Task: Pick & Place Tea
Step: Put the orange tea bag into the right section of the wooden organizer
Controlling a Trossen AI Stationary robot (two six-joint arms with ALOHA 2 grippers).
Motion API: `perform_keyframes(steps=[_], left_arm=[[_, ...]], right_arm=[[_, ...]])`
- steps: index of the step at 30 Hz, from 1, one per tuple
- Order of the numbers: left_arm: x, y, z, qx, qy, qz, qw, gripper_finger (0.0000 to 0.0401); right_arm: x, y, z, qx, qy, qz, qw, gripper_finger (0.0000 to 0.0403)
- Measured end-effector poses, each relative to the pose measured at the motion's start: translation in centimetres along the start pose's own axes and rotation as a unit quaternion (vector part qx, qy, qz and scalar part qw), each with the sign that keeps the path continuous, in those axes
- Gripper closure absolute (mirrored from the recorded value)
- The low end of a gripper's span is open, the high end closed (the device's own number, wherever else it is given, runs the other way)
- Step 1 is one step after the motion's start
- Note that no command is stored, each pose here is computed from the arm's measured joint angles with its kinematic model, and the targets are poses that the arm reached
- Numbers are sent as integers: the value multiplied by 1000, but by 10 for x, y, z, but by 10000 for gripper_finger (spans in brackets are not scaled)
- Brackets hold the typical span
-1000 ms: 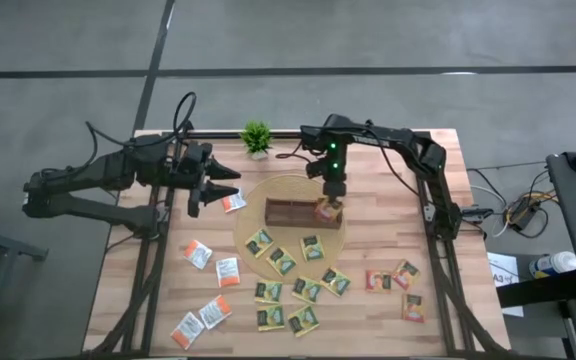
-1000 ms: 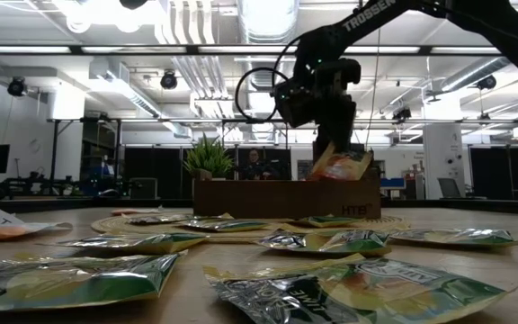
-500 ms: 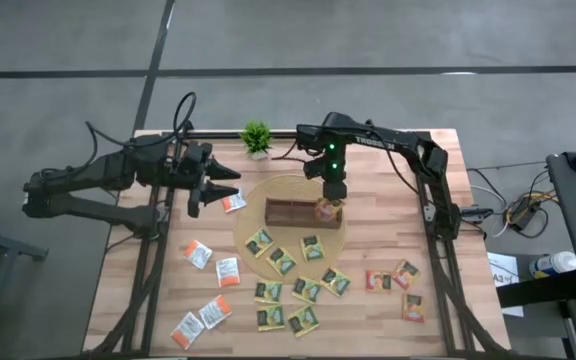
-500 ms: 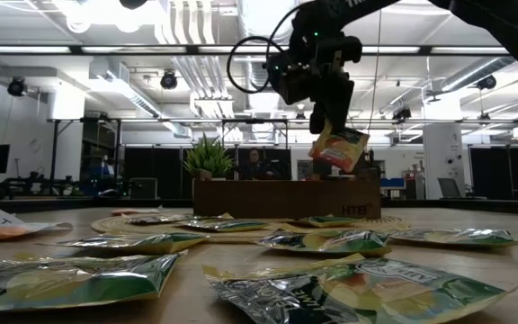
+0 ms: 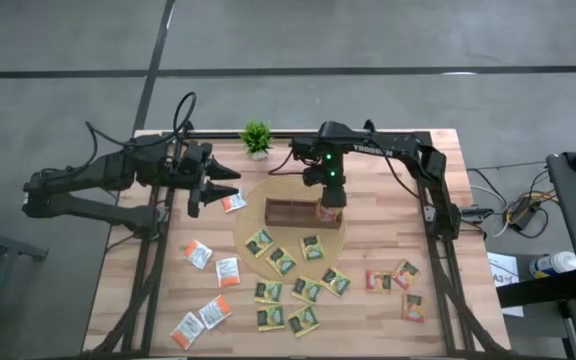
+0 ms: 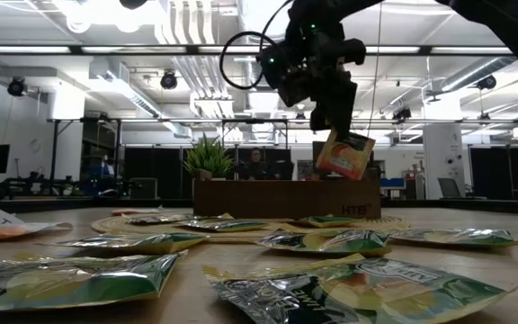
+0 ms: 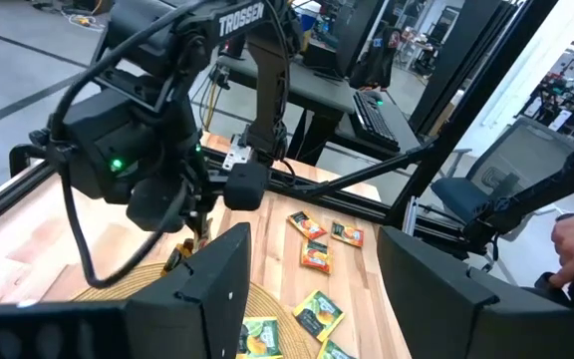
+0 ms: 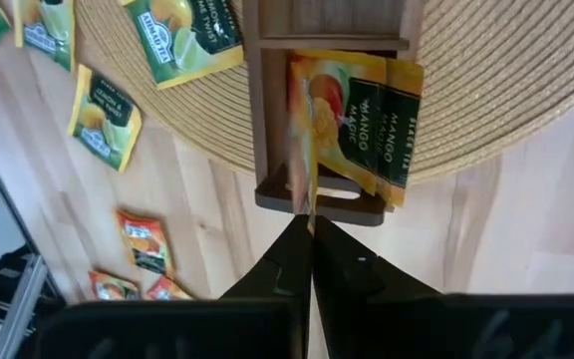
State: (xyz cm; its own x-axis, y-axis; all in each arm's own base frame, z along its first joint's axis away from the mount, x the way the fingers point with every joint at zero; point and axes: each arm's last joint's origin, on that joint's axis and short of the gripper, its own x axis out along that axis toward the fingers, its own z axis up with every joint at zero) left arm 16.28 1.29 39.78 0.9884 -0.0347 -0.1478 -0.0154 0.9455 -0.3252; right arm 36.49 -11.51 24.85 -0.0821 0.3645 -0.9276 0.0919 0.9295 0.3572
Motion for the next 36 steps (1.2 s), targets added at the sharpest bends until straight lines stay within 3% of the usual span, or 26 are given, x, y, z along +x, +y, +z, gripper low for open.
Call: perform_keyframes(steps=[11,29,36], left_arm=[[0,0,0,0,0,0,1000,188],[0,0,0,0,0,0,1000,188],[0,0,0,2,0,0,1000,188]], right_arm=[[0,7,5,-15,8,-49,999,395],[18,0,15,-14,36,-45,998,395],[-2,7,13,-22,4,-64,998,395]])
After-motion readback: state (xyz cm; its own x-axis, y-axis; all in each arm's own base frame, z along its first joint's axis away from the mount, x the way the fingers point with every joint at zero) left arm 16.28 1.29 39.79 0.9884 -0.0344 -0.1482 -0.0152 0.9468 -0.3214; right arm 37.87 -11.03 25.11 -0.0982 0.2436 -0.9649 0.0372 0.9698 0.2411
